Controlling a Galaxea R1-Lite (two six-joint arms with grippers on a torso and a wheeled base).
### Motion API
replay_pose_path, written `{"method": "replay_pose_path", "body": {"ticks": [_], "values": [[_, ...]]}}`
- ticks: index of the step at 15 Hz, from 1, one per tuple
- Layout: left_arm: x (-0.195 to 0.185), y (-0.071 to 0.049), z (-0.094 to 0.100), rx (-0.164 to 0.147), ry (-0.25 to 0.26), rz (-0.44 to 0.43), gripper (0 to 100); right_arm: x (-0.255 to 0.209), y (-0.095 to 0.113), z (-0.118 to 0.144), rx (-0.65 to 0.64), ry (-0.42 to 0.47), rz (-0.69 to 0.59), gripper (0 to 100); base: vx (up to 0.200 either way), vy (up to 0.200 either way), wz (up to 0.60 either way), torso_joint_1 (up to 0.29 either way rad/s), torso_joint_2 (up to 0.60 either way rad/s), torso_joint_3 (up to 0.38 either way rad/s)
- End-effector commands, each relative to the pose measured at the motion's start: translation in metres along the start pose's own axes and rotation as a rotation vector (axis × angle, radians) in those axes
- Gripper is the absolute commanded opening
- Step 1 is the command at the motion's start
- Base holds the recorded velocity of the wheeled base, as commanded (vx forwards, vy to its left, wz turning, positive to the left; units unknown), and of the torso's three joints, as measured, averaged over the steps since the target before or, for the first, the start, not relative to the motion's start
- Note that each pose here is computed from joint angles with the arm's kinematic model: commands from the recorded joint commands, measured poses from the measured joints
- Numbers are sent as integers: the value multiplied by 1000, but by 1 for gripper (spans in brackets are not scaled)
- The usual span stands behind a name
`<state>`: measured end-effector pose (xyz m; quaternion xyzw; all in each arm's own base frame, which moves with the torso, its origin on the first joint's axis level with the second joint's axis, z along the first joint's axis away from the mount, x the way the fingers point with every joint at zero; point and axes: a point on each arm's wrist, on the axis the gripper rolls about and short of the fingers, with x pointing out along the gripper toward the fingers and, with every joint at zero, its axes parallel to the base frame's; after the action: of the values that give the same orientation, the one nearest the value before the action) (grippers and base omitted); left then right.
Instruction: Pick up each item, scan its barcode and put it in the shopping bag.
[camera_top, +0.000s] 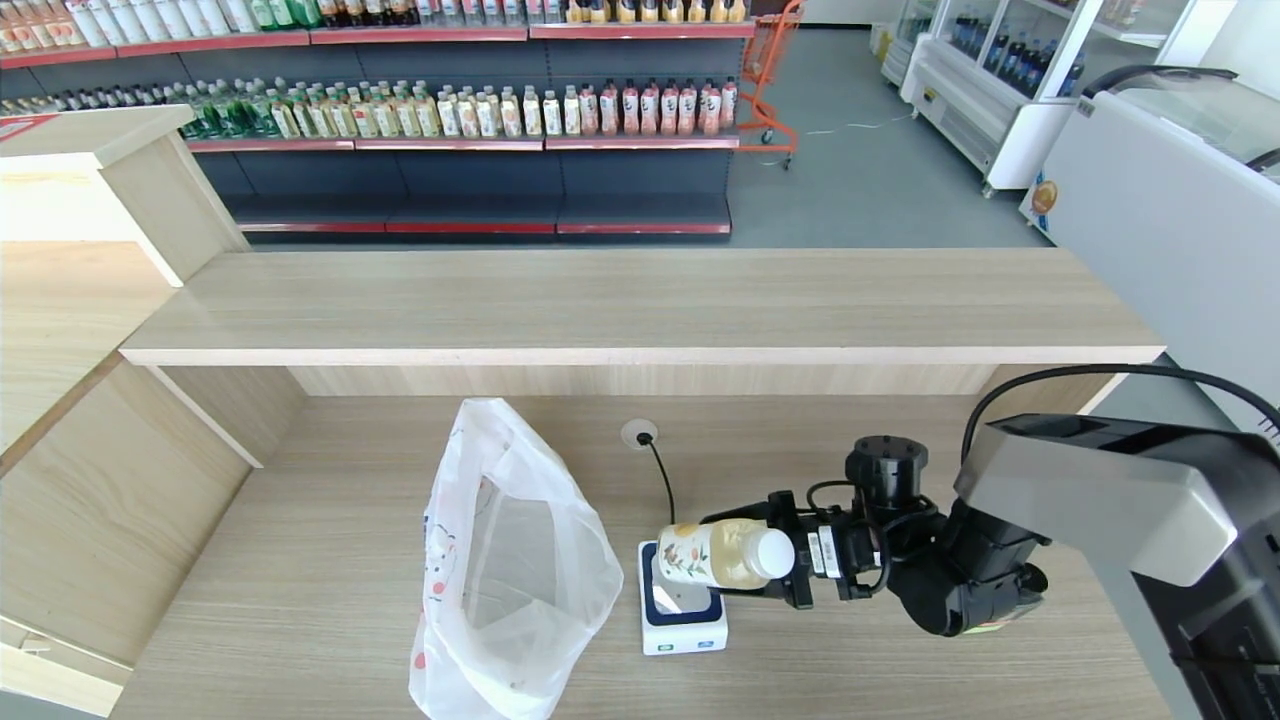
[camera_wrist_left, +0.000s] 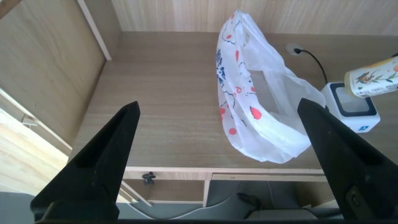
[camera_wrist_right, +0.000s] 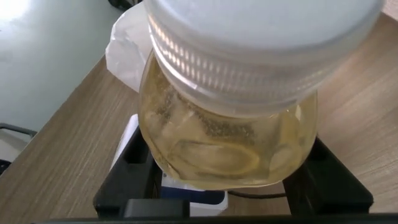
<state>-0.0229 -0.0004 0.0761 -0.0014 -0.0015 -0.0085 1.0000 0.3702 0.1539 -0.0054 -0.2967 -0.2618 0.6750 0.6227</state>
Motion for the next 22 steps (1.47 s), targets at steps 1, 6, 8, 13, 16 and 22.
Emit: {"method": "replay_pose_path", "body": {"ticks": [1, 6, 8, 13, 16, 22], "values": [[0, 0, 0, 0, 0, 0, 100, 4, 5, -6, 6, 0, 6, 0, 0, 0, 0, 0, 0, 0], [0, 0, 0, 0, 0, 0, 100, 7, 6, -12, -27, -2, 9, 0, 0, 0, 0, 0, 0, 0], [0, 0, 0, 0, 0, 0, 100, 7, 9, -14, -27, -3, 11, 0, 0, 0, 0, 0, 0, 0], [0, 0, 0, -2, 0, 0, 100, 6, 8, -13, -42, 1, 9, 0, 0, 0, 0, 0, 0, 0], [0, 0, 0, 0, 0, 0, 100, 5, 4, -11, -45, 3, 3, 0, 0, 0, 0, 0, 0, 0], [0, 0, 0, 0, 0, 0, 100, -17, -20, 5, 84, 37, -34, 0, 0, 0, 0, 0, 0, 0]]}}
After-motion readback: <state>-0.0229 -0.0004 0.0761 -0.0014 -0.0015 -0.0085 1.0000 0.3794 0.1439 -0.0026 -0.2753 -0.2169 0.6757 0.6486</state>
